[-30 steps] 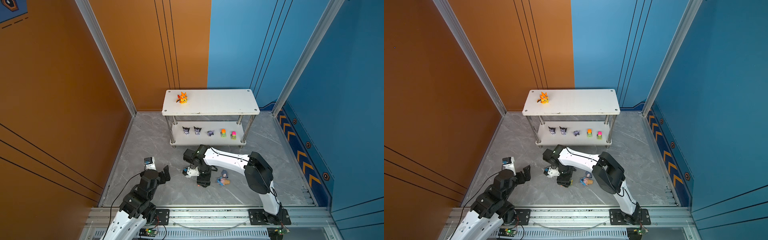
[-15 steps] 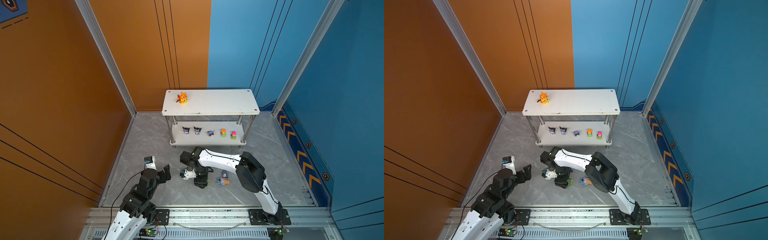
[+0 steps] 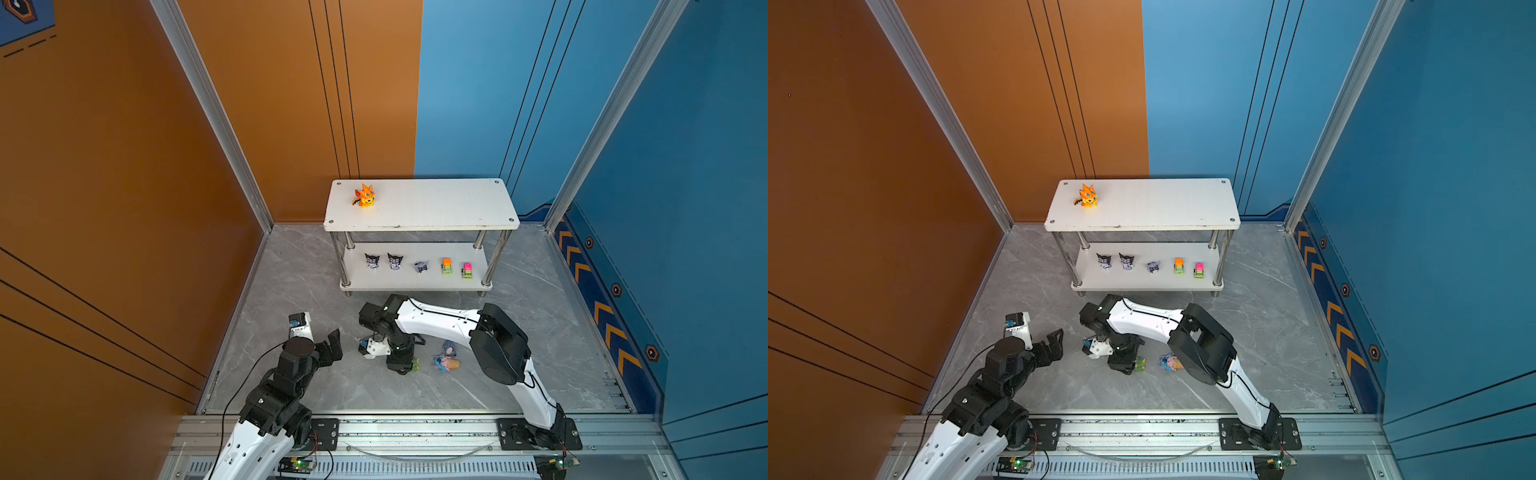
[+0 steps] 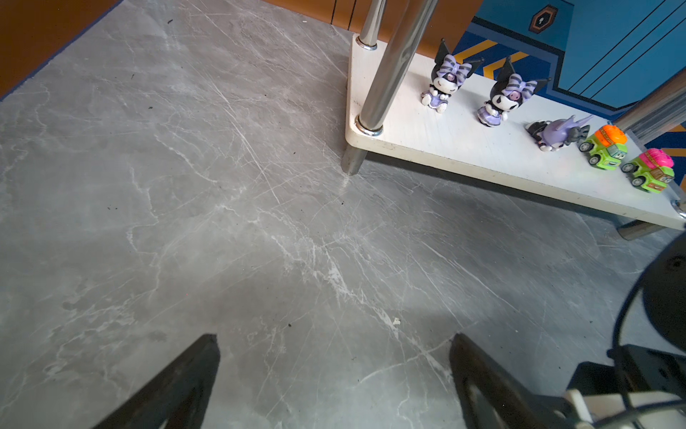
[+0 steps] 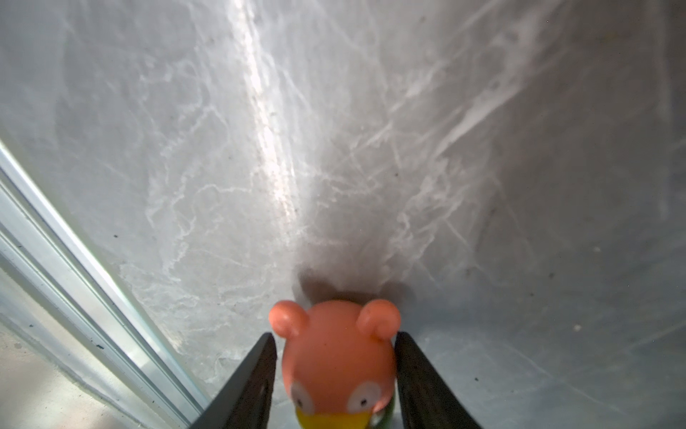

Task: Organize plastic toys on shelves
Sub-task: Pick up the plastic toy from the bottom-center of the table.

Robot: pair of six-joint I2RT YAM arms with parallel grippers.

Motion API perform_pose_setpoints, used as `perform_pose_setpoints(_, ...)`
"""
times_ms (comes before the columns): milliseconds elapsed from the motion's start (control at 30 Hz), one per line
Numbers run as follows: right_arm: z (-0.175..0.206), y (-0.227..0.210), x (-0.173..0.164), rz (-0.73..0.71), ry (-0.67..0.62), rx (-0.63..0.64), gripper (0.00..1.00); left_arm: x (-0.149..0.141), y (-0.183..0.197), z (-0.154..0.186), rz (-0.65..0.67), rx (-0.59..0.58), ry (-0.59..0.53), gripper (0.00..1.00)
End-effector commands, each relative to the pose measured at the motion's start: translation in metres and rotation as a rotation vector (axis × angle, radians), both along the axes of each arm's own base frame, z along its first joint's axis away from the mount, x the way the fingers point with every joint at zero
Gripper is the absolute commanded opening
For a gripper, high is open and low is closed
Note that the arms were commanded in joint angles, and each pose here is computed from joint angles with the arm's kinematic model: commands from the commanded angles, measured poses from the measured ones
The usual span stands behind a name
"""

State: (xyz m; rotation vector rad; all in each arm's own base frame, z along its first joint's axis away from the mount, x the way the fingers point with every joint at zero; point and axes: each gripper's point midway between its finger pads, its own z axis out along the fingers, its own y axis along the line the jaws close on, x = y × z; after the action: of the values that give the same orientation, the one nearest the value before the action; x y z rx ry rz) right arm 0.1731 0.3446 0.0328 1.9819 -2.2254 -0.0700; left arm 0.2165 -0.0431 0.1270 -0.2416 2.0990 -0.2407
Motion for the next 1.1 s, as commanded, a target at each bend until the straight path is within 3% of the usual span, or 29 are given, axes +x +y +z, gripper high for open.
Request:
perform_pose_setpoints(0,-0.006,-0.004,-0.004,0.0,0.002,-0.019,0.57,0.001,-0.002,-0.005,-0.015,0.002,0.002,0.98)
perform_pose_setpoints(200,-0.012,-0.008,-0.005,-0.011,-0.002,-0.024,0.53,0.001,-0.002,-0.005,-0.015,0.0,0.003,0.98)
perform_pose_setpoints(367,-0.011,-0.007,-0.003,-0.018,-0.016,-0.012,0.42,0.001,-0.002,-0.005,-0.016,0.0,0.002,0.98)
perform_pose_setpoints(600,0.016,0.0,0.01,-0.051,-0.1,0.086,0.32,0.001,-0.003,-0.006,-0.023,-0.001,0.004,0.98)
perform_pose_setpoints(833,0.111,0.005,0.031,-0.16,-0.261,0.361,0.28,0.002,-0.004,-0.005,-0.03,-0.003,0.002,0.98)
perform_pose_setpoints(1067,0.258,0.0,0.058,-0.325,-0.54,0.786,0.27,0.002,-0.004,-0.006,-0.031,-0.001,0.003,0.98)
